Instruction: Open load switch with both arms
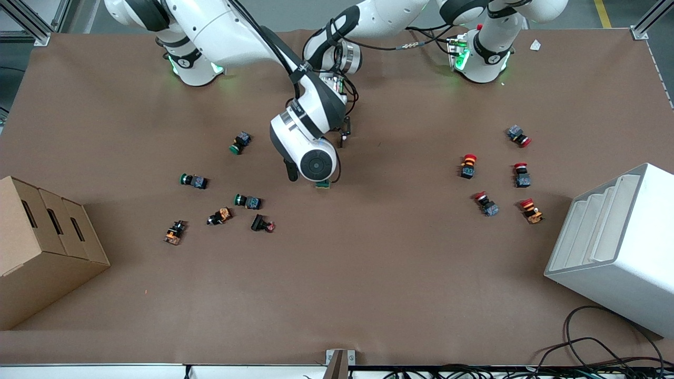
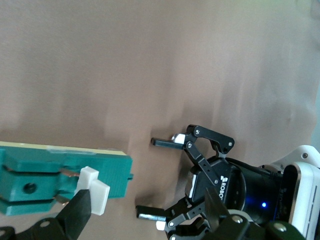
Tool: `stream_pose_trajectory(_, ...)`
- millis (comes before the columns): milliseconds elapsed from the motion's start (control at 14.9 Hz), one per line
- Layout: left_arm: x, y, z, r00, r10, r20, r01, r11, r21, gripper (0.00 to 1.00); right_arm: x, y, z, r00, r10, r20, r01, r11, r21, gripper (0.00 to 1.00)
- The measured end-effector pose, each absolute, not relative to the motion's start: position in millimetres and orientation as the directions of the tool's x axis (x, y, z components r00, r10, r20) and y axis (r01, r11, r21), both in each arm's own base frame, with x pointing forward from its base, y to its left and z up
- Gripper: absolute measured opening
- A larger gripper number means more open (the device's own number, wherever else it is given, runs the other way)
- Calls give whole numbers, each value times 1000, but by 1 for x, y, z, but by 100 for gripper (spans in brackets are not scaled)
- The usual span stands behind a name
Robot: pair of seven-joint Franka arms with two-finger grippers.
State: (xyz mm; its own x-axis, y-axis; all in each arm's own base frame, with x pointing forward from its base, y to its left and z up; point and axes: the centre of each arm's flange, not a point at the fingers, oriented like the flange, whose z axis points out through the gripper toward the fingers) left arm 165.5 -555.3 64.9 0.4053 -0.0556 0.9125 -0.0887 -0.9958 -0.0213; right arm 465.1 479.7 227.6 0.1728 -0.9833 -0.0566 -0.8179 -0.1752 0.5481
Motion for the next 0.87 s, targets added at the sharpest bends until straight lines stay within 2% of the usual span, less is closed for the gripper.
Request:
stream_pose_trajectory(670,164,-556,63,388,-60,920,-87,-996,-28,98,454,483,208,190,-981,-41,-802,-179,570,100)
stream_pose_trajectory(871,164,-556,63,388,-59,920,-87,-996,-28,98,459,481,212,247,-967,-66,-796,-242,554,100)
